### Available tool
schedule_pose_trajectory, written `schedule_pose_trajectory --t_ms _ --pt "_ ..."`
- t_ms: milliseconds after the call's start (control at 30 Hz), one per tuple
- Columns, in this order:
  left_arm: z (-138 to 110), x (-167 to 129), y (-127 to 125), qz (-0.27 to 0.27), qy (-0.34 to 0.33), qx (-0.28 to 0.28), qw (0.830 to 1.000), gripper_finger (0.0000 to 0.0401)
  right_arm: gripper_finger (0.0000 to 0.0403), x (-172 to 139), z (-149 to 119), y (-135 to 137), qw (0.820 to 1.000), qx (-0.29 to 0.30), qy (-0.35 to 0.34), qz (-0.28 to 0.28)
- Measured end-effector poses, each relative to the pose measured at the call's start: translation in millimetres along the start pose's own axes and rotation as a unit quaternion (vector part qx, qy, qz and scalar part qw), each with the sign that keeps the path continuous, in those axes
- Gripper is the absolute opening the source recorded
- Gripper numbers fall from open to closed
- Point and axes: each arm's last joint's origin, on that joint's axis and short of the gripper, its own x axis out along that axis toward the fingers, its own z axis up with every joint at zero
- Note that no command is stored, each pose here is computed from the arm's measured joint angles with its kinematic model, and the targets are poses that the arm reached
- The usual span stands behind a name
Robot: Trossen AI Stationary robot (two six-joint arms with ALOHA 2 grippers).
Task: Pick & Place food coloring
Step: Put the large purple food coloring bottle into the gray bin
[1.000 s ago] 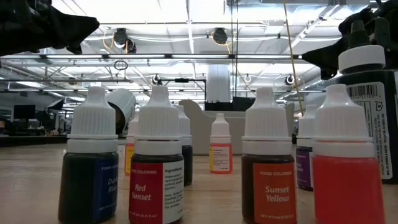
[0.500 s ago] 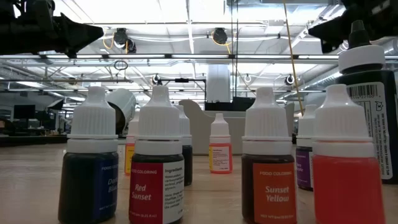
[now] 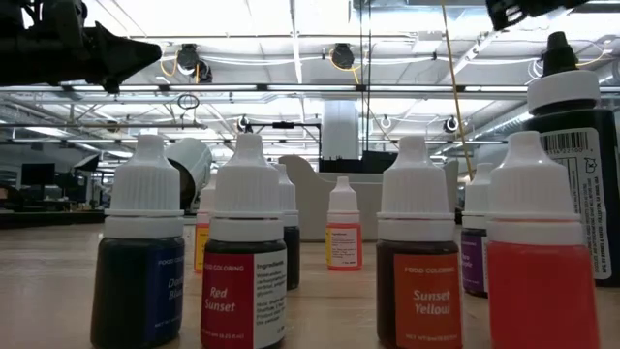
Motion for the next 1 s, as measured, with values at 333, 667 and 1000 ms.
schedule_pose_trajectory --t_ms 333,667,1000 --pt "-1.5 0.0 -0.3 -0.001 0.008 0.002 1.0 0.0056 0.0 -4.5 18.0 65.6 0.999 -0.014 0.044 0.001" --pt "-1.5 0.0 -0.2 -0.001 0.007 -0.006 1.0 0.0056 0.0 -1.1 -0.5 139.2 0.997 -0.024 0.065 0.038" --pt "-1.6 0.0 -0.3 -0.001 0.008 -0.005 1.0 0.0056 0.0 24.5 -16.9 189.5 0.998 0.006 0.056 0.023"
